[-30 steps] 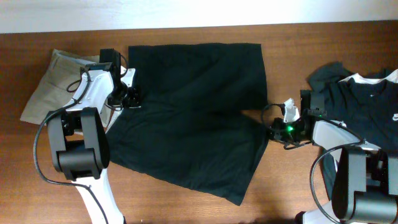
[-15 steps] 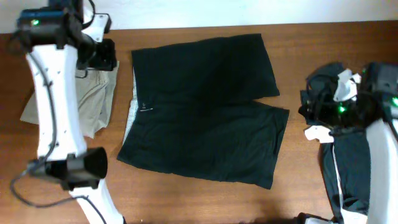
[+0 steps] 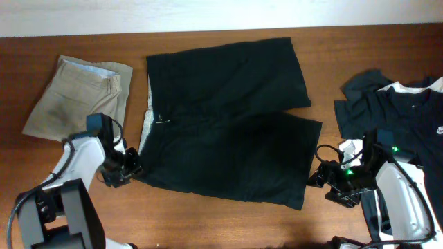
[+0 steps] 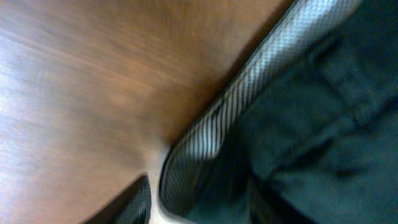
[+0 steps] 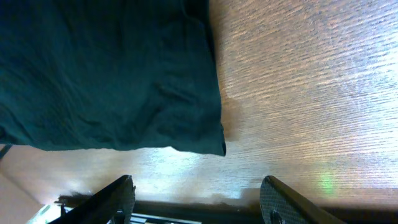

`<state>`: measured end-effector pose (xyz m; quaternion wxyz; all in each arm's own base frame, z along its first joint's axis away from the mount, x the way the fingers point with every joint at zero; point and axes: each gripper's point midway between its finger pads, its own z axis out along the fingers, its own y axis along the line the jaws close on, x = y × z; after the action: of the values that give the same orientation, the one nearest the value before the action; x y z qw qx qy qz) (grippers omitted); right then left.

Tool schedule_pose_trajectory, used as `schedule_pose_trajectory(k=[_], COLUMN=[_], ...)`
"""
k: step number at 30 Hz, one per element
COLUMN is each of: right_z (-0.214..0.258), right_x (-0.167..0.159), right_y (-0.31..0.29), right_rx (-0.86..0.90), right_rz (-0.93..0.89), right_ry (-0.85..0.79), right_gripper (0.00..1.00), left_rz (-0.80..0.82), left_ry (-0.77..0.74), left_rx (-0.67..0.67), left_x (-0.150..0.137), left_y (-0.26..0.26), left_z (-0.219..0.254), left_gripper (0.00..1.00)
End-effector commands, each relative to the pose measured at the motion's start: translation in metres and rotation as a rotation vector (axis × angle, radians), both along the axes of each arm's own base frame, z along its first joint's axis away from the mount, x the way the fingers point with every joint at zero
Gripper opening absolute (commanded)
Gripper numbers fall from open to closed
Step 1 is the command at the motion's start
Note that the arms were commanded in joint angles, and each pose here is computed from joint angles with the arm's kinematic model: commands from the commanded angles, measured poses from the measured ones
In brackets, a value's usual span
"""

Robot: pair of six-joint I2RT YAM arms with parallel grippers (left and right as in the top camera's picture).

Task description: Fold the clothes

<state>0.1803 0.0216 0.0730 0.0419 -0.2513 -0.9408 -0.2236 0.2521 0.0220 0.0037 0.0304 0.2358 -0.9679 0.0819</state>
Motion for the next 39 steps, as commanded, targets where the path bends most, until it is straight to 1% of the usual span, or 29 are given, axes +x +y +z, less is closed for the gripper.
schedule_pose_trajectory(k=[1,2,3,4,6,8,9,10,12,15,16,18,21,22,23,24,25,26,27,29,30,33,35,37,39], right_z=[-0.001,-0.002,-0.006,-0.016,-0.029,-0.044,-0.051,-0.059,-0.069,-0.07,-0.071,-0.07,-0.072,-0.072,-0.071,-0.072,-0.072,-0.073,-0.073,-0.074,-0.074,-0.067,-0.043,-0.002,0.036], right_x=[-0.003,-0.004,-0.009,-0.017,-0.029,-0.039,-0.031,-0.03,-0.027,-0.028,-0.026,-0.034,-0.039,-0.038,-0.038,-0.037,-0.034,-0.032,-0.032,-0.022,-0.017,-0.01,0.005,0.015,0.024], right_y=[0.003,0.004,0.005,0.008,0.012,0.016,0.023,0.026,0.035,0.035,0.035,0.037,0.035,0.035,0.035,0.035,0.033,0.033,0.033,0.03,0.028,0.026,0.019,-0.01,-0.021], right_rx=[0.015,0.016,0.021,0.028,0.04,0.051,0.095,0.112,0.167,0.169,0.168,0.176,0.157,0.158,0.163,0.161,0.158,0.157,0.156,0.151,0.147,0.142,0.114,-0.051,-0.112], right_rz=[-0.004,-0.004,-0.01,-0.051,-0.092,-0.114,-0.122,-0.164,-0.193,-0.193,-0.193,-0.218,-0.285,-0.288,-0.309,-0.334,-0.346,-0.354,-0.354,-0.351,-0.347,-0.282,-0.201,-0.138,-0.081], right_ry=[0.006,0.008,0.028,0.068,0.118,0.141,0.087,0.076,0.037,0.034,0.027,0.077,0.14,0.138,0.151,0.158,0.154,0.149,0.148,0.101,0.073,0.025,-0.023,-0.021,-0.064], right_gripper=[0.7,0.7,0.71,0.71,0.71,0.74,0.74,0.73,0.66,0.64,0.61,0.6,0.47,0.47,0.53,0.54,0.53,0.49,0.43,0.18,0.05,0.04,0.04,0.04,0.04], left_rz=[0.09,0.09,0.09,0.09,0.089,0.085,0.078,0.078,0.078,0.078,0.078,0.078,0.078,0.078,0.078,0.078,0.078,0.078,0.078,0.078,0.078,0.058,0.024,-0.014,-0.019], left_ry=[0.013,0.015,0.023,0.03,0.029,0.028,0.026,0.026,0.026,0.026,0.026,0.026,0.022,0.022,0.022,0.021,0.019,0.018,0.018,0.018,0.018,0.011,-0.025,-0.108,-0.194], left_rx=[-0.055,-0.055,-0.056,-0.058,-0.058,-0.059,-0.062,-0.061,-0.061,-0.061,-0.061,-0.061,-0.061,-0.06,-0.06,-0.06,-0.06,-0.06,-0.06,-0.06,-0.06,-0.061,-0.11,-0.105,-0.085], left_x=[-0.008,-0.009,-0.011,-0.012,-0.012,-0.012,-0.012,-0.012,-0.012,-0.012,-0.012,-0.012,-0.011,-0.011,-0.011,-0.011,-0.01,-0.01,-0.01,-0.01,-0.01,-0.009,0.002,0.012,0.012], left_y=[-0.01,-0.01,-0.01,-0.011,-0.011,-0.011,-0.011,-0.011,-0.011,-0.011,-0.011,-0.011,-0.011,-0.011,-0.011,-0.011,-0.011,-0.011,-0.011,-0.011,-0.011,-0.011,-0.018,-0.017,-0.017], left_z=[-0.011,-0.011,-0.011,-0.011,-0.011,-0.011,-0.01,-0.01,-0.01,-0.011,-0.011,-0.011,-0.011,-0.011,-0.011,-0.011,-0.011,-0.011,-0.011,-0.011,-0.011,-0.01,0.002,0.034,0.063], left_gripper=[0.3,0.21,0.03,0.0,0.0,0.0,0.0,0.0,0.0,0.0,0.0,0.0,0.0,0.0,0.0,0.0,0.0,0.0,0.0,0.0,0.0,0.0,0.0,0.0,0.0])
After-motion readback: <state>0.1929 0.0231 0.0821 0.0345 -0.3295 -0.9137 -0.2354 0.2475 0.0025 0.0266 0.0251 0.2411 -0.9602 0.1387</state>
